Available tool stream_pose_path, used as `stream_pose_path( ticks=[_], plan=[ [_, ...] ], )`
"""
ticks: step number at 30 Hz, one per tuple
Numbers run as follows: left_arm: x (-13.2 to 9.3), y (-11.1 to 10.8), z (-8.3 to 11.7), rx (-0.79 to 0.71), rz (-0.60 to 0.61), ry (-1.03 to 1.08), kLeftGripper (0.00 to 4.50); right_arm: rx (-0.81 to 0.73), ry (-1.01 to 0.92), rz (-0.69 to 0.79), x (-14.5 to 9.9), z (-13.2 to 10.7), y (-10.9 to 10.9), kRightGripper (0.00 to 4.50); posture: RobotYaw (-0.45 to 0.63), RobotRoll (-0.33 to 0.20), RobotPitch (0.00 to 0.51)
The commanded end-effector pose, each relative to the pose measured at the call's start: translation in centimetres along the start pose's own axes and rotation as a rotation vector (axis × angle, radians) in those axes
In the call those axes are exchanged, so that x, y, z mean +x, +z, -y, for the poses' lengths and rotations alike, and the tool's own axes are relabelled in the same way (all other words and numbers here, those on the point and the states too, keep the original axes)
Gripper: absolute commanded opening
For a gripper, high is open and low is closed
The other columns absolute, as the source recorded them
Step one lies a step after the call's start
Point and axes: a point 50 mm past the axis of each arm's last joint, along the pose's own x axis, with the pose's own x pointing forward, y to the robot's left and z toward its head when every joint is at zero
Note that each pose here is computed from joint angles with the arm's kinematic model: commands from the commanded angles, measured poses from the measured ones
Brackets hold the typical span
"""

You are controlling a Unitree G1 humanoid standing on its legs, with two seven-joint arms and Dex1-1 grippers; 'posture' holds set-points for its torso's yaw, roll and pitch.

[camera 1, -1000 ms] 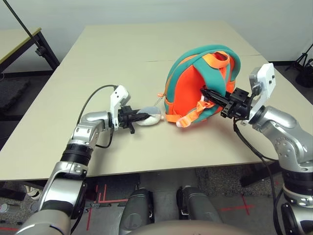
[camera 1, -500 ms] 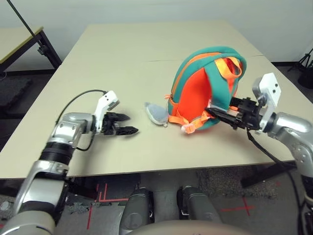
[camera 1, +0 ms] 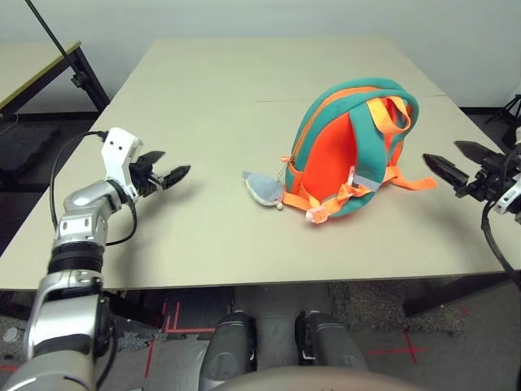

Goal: Put the pencil case into the backpack and zip it.

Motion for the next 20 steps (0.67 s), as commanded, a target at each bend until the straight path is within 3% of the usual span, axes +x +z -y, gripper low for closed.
stream_pose_path(
  ticks=[1,9,20],
  plan=[
    [-1.2,-1.6,-0.5,-0.057,0.042,0.213,4.50,-0.004,-0.144,0.039,0.6,0.7,-1.1,4.47,0.10,0.000,0.058],
    [-1.6,-3.6,1.0,-0.107,0.048,0.359,4.50,-0.007,-0.388,0.085,1.3,2.5,-2.6,4.47,0.12,0.000,0.064],
    [-1.8,-4.2,1.3,-0.143,0.036,0.406,4.50,0.037,-0.443,0.071,1.4,2.6,-4.2,4.47,0.13,0.000,0.064]
  ],
)
